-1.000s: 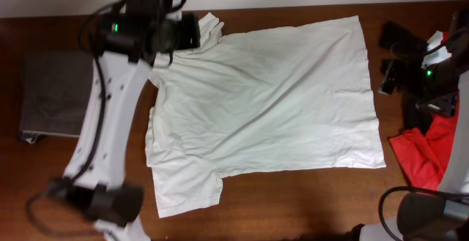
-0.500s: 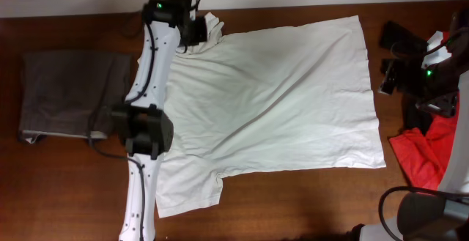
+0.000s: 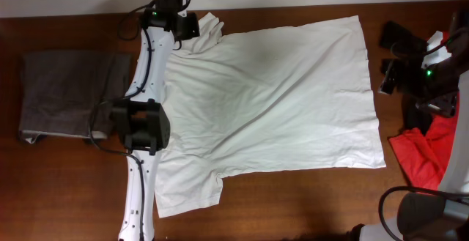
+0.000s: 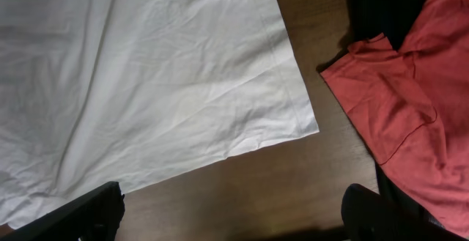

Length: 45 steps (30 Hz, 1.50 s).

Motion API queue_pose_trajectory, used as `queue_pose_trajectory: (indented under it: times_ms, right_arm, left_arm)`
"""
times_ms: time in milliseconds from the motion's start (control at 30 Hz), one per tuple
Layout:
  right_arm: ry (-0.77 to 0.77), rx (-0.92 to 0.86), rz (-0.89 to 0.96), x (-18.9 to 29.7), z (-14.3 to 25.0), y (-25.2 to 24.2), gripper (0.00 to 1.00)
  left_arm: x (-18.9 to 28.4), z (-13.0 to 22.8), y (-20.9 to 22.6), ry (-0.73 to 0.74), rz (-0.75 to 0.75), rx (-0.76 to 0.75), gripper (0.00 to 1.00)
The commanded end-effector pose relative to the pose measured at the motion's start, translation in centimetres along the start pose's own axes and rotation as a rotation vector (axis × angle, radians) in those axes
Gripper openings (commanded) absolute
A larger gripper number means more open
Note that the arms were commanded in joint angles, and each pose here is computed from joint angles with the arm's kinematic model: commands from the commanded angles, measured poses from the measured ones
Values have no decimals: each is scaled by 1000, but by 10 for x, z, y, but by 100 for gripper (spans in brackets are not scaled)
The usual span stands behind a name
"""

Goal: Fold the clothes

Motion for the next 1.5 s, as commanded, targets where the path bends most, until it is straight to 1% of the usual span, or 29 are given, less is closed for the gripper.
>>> queue_pose_trajectory:
  times_ms: [0, 467, 633, 833, 1000, 1133, 1267, 1367, 1467]
  right_arm:
    - [3, -4, 13, -2, -1, 0, 99]
    - [3, -4, 13, -2, -1, 0, 99]
    - [3, -4, 13, -2, -1, 0, 99]
    - [3, -4, 13, -2, -1, 0, 99]
    - [3, -4, 13, -2, -1, 0, 99]
    - [3, -4, 13, -2, -1, 0, 99]
    - [3, -4, 13, -2, -1, 0, 99]
    - [3, -4, 13, -2, -1, 0, 99]
    - [3, -4, 13, -2, -1, 0, 99]
  left_arm:
    - [-26, 16, 1, 45, -3, -15, 0]
    - [-79, 60, 0, 160, -3, -17, 0]
    - [-102, 79, 5, 193, -44, -20, 0]
    - [-133, 95, 9, 175, -53, -19, 0]
    - [-154, 99, 15, 119, -76, -18, 0]
    - [-157, 87, 18, 45, -96, -24, 0]
    - [-146, 62, 17, -48, -98, -97, 0]
    - [-116, 26, 15, -139, -103, -129, 0]
    - [-60, -24, 12, -281, -110, -127, 0]
Point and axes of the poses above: each gripper's point midway between its finger pads, its own x axis back along the fingers, its own y axis along the line the jaws close on, z = x × y, the point moved 7 cm from there along x, back along the fingers, and after that the axes turned 13 degrees about -x, right-handed, at the moved point
